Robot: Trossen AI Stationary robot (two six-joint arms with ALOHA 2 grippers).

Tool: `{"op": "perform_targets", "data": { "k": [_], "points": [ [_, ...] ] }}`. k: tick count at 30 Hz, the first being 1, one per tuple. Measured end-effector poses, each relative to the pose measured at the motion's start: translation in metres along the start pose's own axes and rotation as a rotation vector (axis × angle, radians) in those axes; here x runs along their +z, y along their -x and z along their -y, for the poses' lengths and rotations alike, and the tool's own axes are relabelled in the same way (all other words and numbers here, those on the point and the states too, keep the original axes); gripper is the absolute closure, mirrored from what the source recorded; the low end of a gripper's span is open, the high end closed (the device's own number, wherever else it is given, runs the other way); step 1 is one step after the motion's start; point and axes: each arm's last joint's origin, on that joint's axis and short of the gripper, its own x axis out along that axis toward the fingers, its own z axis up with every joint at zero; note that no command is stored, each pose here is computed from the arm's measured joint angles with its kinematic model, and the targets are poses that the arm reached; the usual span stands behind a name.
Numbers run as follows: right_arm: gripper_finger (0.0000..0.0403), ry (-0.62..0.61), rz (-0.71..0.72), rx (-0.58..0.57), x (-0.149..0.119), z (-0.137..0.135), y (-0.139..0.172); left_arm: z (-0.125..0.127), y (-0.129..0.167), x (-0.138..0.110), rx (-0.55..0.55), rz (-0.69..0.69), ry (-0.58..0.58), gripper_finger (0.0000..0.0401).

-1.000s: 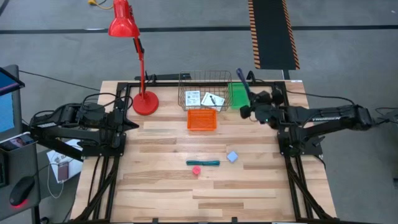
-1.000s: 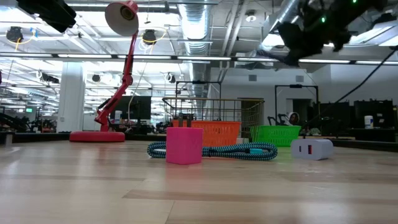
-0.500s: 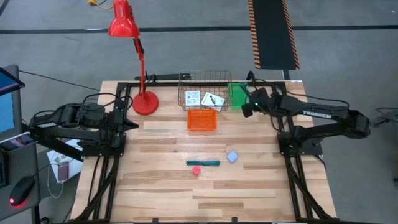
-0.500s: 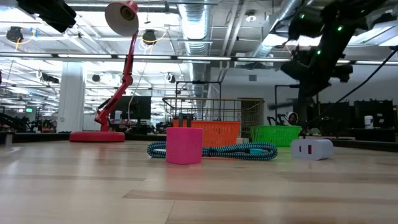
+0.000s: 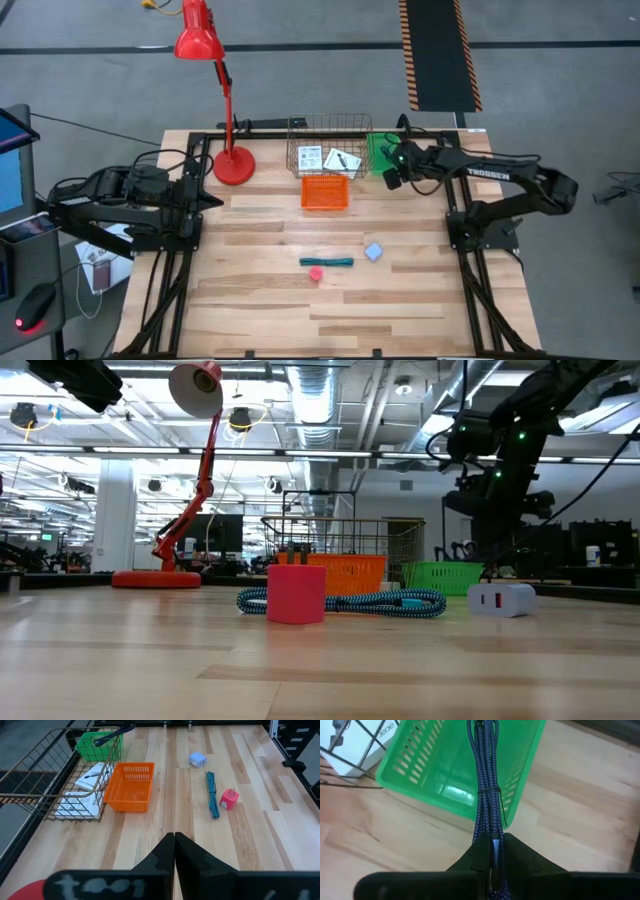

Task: Pick and place items into bin
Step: Put the blue charger cable into the green bin, then put the light blue charger cable into the green bin

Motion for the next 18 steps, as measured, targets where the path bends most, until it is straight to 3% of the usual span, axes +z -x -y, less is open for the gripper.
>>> {"op": "perform_targets", "data": {
  "k": [18],
  "points": [
    [0.0336, 0.023, 0.107, 0.063, 0.027, -0.010, 0.017, 0.000, 0.000, 0.000, -0.001, 0.000, -0.003, 0.0401]
  ]
}}
